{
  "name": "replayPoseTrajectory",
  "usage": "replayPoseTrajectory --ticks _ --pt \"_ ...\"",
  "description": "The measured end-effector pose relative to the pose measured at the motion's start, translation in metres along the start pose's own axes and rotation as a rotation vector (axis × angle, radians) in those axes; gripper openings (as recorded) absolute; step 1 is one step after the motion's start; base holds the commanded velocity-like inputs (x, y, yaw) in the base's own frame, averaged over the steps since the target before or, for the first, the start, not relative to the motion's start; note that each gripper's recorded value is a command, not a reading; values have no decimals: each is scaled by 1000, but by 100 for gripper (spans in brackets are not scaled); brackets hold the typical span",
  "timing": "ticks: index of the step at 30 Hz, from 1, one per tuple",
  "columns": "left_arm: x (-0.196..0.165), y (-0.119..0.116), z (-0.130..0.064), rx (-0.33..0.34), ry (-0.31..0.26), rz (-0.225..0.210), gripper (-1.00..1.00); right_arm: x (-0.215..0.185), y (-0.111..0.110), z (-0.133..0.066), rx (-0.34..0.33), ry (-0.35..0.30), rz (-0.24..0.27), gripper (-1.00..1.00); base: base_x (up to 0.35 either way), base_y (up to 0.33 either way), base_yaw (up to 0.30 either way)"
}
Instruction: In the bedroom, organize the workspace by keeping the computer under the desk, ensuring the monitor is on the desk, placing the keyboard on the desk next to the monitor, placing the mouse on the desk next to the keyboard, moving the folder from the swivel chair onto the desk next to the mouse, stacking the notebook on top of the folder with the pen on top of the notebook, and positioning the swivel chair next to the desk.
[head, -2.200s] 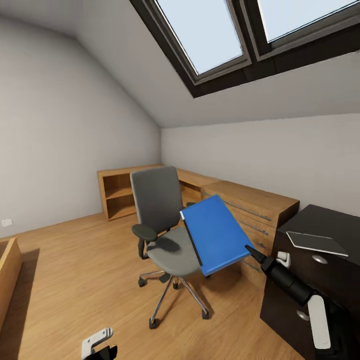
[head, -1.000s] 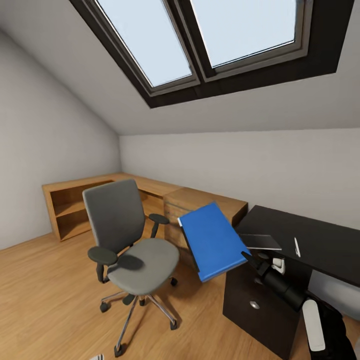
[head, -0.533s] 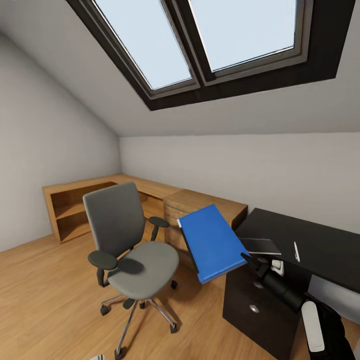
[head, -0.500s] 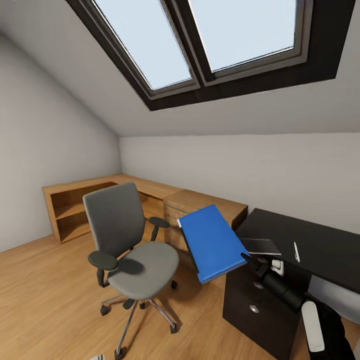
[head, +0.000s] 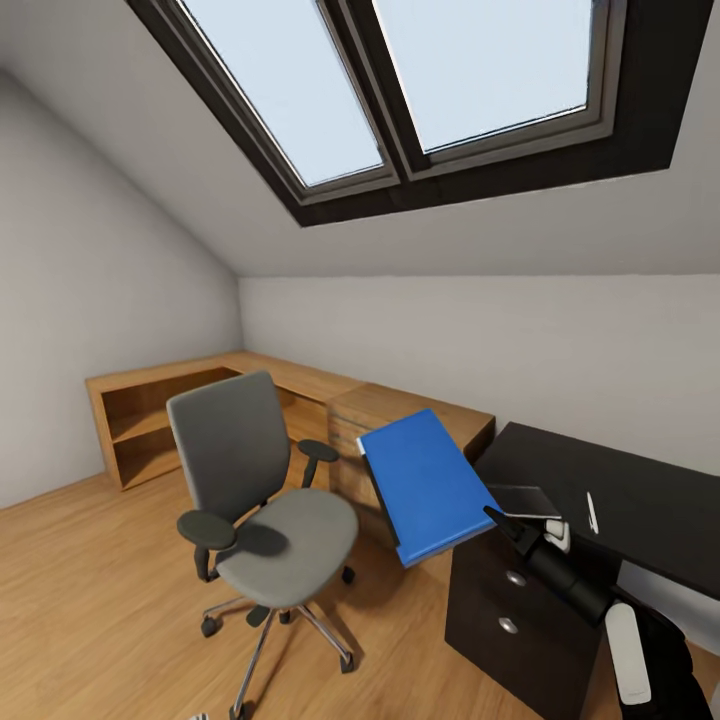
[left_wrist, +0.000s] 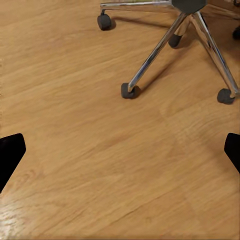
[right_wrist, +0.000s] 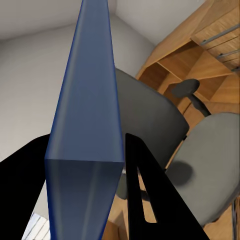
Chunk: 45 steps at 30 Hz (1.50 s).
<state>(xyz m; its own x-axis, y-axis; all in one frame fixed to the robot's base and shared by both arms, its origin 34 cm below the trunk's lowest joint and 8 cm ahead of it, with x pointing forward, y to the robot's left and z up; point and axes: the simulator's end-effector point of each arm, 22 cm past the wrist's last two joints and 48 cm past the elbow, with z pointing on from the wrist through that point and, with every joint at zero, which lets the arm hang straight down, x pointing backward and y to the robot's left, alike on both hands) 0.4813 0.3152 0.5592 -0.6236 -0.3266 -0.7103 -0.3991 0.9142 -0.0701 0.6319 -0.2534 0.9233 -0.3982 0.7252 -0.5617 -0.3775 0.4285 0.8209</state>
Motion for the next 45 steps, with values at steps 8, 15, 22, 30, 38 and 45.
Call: replayPoseTrajectory --ticks 8,15,22,30,38,45 --pt "0 -1 -9 -1 22 4 100 -9 11 2 1 -1 -1 -100 0 0 0" --pt "-9 -3 -17 0 23 3 100 -15 21 4 1 2 6 -100 0 0 0" --pt "-18 -3 -25 -2 23 4 100 -23 29 5 3 0 9 -100 0 0 0" --pt "-24 -2 -30 -5 24 5 100 -27 33 6 8 -3 11 -100 0 0 26" --pt "-20 0 -29 -9 32 7 100 -23 26 8 21 3 20 -100 0 0 97" --pt "-16 1 -29 -13 42 10 100 -20 20 8 30 8 30 -100 0 0 108"
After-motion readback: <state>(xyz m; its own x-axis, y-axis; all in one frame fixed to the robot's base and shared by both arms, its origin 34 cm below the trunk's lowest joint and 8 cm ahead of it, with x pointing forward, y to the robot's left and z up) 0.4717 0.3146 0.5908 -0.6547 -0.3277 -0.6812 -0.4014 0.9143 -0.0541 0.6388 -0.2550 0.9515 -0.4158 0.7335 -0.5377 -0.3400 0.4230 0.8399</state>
